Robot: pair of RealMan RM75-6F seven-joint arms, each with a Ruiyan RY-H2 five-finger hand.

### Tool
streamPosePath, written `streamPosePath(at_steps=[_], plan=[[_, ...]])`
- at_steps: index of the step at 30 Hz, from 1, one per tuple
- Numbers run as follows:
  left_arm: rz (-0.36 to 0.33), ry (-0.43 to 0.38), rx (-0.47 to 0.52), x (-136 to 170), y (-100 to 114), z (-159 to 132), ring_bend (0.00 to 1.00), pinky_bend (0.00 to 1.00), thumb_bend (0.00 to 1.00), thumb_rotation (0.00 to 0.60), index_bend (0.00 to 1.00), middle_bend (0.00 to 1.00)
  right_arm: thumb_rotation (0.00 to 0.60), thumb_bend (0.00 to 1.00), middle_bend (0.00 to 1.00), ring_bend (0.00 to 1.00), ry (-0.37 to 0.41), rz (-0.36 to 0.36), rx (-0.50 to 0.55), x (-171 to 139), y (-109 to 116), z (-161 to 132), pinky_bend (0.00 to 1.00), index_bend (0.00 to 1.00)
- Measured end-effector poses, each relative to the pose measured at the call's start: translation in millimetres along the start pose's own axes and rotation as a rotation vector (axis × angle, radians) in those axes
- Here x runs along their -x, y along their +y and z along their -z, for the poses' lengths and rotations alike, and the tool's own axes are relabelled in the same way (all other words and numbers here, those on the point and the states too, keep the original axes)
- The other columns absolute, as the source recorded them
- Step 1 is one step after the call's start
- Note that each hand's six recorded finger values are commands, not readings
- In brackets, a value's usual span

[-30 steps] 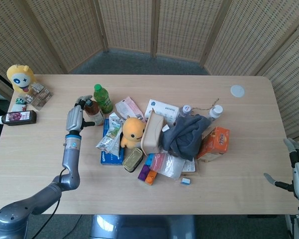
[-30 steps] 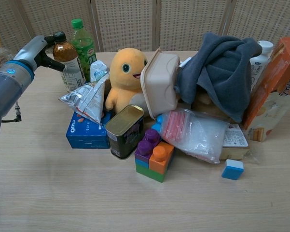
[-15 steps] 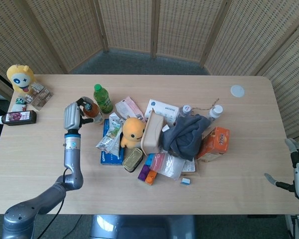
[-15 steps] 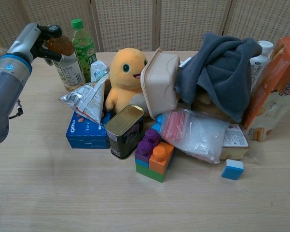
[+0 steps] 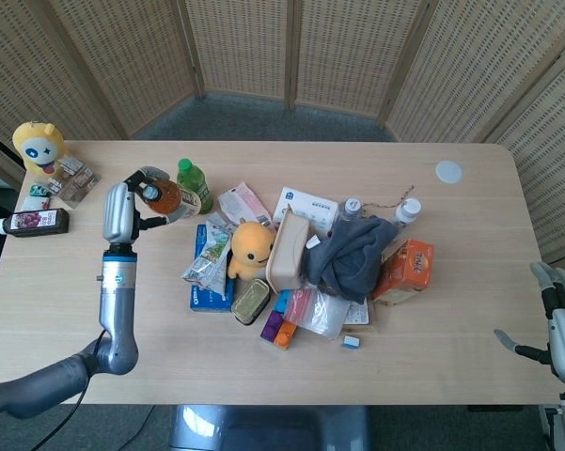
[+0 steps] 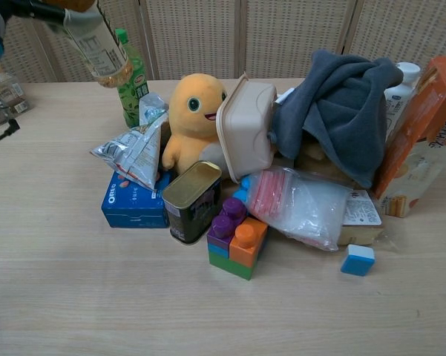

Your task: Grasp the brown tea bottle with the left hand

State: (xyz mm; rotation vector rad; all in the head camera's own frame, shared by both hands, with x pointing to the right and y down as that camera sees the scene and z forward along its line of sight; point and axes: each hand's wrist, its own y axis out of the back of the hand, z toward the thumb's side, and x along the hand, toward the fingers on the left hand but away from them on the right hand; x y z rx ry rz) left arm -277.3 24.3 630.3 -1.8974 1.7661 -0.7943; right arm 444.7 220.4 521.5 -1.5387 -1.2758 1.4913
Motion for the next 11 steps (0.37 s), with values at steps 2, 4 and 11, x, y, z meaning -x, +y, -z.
streamPosePath(at_steps=[2, 4, 11], plan=[[-0.008, -0.029, 0.014, 3.0, 13.4, -18.2, 0.57, 0.63, 0.08, 0.6, 0.66, 0.75, 0.534, 0.0, 0.0, 0.0, 0.003, 0.002, 0.0, -0.7, 0.3, -1.6, 0.0, 0.0], [-0.023, -0.062, 0.008, 4.8, 29.3, -36.5, 0.57, 0.63, 0.08, 0.6, 0.66, 0.75, 0.533, 0.0, 0.0, 0.0, 0.004, 0.005, 0.0, -1.1, 1.1, -2.1, 0.0, 0.0], [-0.095, -0.145, -0.066, 6.9, 74.6, -80.9, 0.57, 0.63, 0.08, 0.6, 0.66, 0.76, 0.532, 0.0, 0.0, 0.0, 0.005, 0.012, 0.01, -1.6, 3.8, -2.9, 0.0, 0.0]])
